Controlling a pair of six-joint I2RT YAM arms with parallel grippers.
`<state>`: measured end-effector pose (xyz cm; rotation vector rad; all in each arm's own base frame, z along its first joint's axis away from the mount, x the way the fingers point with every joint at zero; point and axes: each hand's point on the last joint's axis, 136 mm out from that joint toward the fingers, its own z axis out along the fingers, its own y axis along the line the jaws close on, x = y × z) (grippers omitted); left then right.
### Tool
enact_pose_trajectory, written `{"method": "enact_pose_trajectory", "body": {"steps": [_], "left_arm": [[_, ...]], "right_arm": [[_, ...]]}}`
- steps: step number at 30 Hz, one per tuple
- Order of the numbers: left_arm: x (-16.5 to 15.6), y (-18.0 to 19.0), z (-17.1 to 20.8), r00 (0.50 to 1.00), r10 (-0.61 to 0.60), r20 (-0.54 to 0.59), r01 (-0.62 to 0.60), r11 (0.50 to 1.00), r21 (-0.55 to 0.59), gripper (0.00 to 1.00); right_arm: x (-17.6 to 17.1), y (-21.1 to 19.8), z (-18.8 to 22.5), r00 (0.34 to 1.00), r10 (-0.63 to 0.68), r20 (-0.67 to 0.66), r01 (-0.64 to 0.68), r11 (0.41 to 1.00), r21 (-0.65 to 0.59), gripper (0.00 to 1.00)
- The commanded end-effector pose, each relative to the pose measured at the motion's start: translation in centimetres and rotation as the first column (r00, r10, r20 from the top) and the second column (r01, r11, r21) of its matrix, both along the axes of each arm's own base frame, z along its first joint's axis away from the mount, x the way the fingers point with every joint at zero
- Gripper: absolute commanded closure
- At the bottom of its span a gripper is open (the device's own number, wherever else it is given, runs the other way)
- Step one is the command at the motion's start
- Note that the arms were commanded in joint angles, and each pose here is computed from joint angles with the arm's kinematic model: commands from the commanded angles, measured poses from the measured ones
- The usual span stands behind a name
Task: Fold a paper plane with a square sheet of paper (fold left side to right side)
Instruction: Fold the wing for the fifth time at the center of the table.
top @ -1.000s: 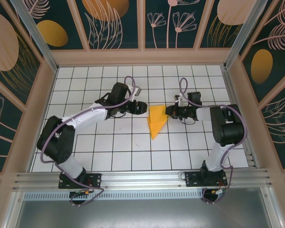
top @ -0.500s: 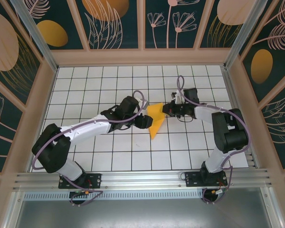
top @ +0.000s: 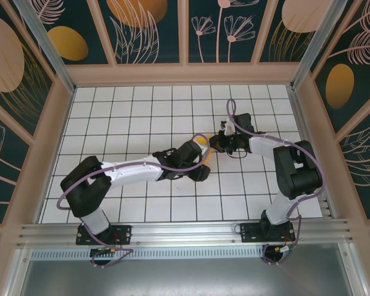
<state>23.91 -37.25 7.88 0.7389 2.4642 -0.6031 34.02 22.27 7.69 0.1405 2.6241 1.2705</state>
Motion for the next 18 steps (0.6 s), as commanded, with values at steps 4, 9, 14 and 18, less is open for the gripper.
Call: {"method": "enact_pose_trajectory", "body": {"steps": [4, 9, 14, 18], "left_arm": [[1.3, -0.2, -2.0, 0.996, 0.079, 0.042, -0.084, 0.990, 0.114, 0.37], [1.9, 0.1, -3.2, 0.992, 0.108, 0.066, -0.117, 0.980, 0.162, 0.37], [1.9, -0.1, -3.9, 0.991, 0.114, 0.073, -0.126, 0.975, 0.181, 0.39], [1.8, -0.3, -4.5, 0.992, 0.111, 0.061, -0.120, 0.976, 0.183, 0.43]], "right_arm": [[-0.1, 0.3, -0.1, 0.999, -0.009, -0.037, 0.008, 1.000, -0.023, 0.97], [0.0, 0.5, -0.2, 0.999, 0.000, -0.040, -0.001, 1.000, -0.027, 0.97], [-0.1, 0.5, -0.4, 0.999, 0.004, -0.045, -0.005, 0.999, -0.033, 0.97], [-0.1, 0.5, -0.6, 0.999, 0.007, -0.050, -0.009, 0.999, -0.037, 0.97]]}}
